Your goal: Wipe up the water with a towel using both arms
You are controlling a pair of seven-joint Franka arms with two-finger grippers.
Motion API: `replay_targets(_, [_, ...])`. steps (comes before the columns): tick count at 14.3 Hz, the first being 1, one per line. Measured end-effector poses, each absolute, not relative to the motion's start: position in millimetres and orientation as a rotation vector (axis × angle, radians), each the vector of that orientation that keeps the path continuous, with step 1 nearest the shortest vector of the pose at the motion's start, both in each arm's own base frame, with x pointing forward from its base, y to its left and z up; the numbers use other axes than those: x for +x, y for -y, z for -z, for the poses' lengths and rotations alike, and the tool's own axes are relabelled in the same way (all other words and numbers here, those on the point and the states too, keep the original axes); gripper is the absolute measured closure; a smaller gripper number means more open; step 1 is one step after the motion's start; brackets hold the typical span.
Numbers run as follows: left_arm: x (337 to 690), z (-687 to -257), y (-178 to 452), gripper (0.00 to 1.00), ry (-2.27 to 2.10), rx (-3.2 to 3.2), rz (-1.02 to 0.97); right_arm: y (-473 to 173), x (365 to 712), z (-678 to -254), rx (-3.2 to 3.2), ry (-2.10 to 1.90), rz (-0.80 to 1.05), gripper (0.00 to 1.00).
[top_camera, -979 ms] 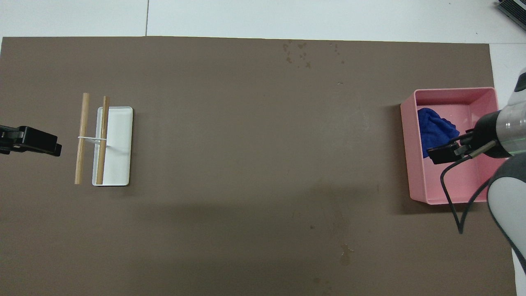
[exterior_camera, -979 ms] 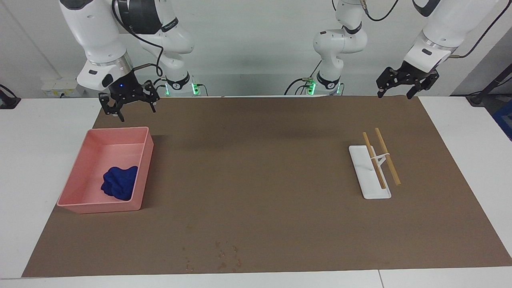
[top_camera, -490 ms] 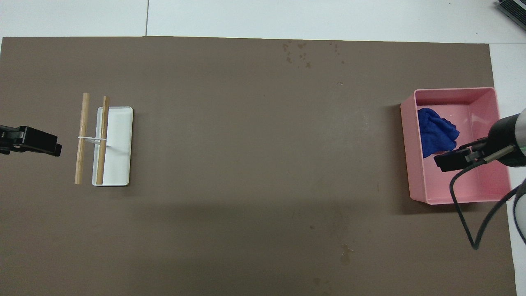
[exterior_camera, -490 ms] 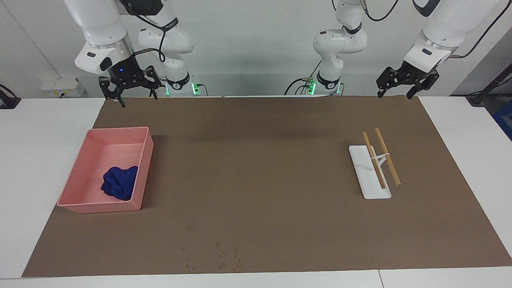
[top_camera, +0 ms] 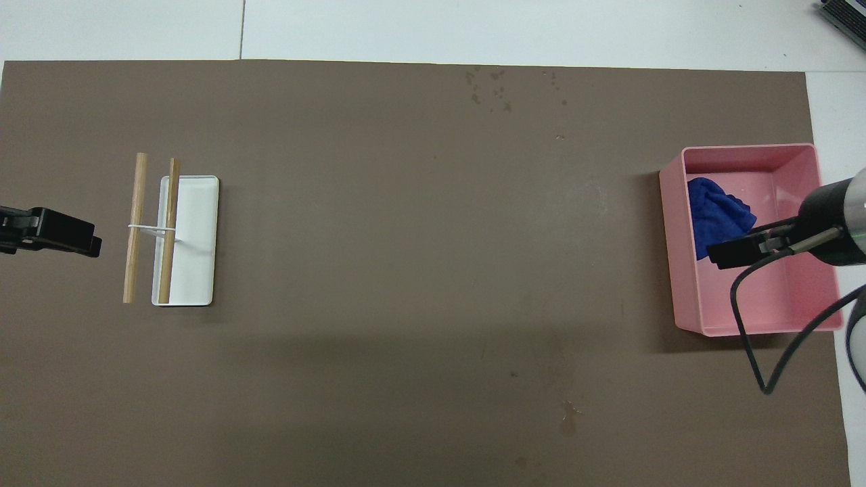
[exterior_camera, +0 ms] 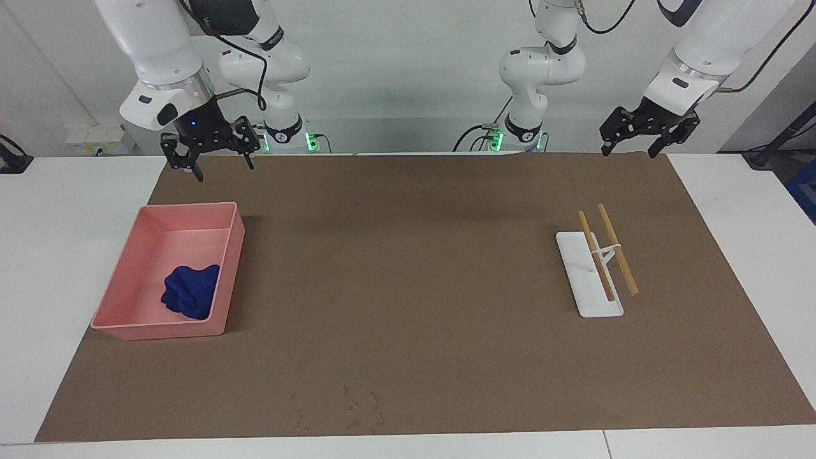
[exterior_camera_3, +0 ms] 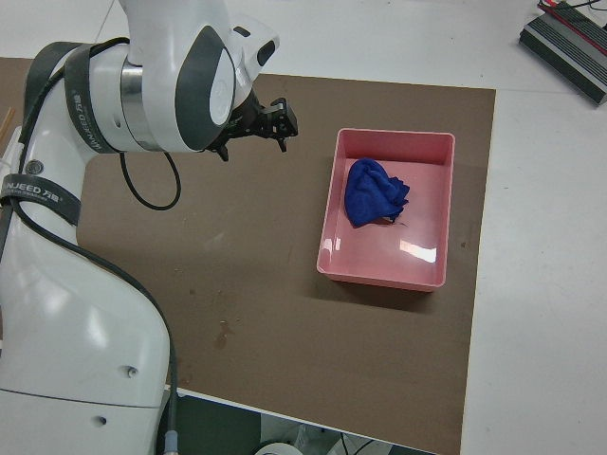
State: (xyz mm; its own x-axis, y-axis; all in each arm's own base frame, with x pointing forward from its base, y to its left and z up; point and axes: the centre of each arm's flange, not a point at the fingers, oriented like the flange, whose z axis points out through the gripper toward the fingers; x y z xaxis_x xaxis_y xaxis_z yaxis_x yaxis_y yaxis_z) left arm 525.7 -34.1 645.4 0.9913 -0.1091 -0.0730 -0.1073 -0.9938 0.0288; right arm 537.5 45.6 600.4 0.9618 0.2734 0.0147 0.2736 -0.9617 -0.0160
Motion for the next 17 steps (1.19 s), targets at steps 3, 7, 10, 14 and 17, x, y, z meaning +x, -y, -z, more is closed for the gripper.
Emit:
replay_targets(3, [525.7, -645.4, 34.1, 0.00, 0.169, 3.110, 0.116, -43.8, 545.4, -597.6, -3.097, 0.412, -0.004, 0.00])
replay_targets(7, [525.7, -645.4, 34.1, 0.00, 0.169, 3.110, 0.116, -40.9, 543.1, -602.6, -3.102, 0.407, -0.031, 0.00])
replay_targets(10, [525.7, -645.4, 34.1, 0.00, 0.169, 3.110, 0.116, -22.6, 543.7, -602.7, -3.111, 0.356, -0.037, 0.00])
replay_targets(14, [525.7, -645.4, 34.1, 0.00, 0.169, 3.110, 0.116, -9.7, 544.3, -604.7, -3.116, 0.319, -0.030, 0.00])
replay_targets(17, [525.7, -645.4, 34.1, 0.00, 0.169, 3.110, 0.116, 5.4, 544.5, -605.6, -3.121, 0.275, -0.026, 0.00])
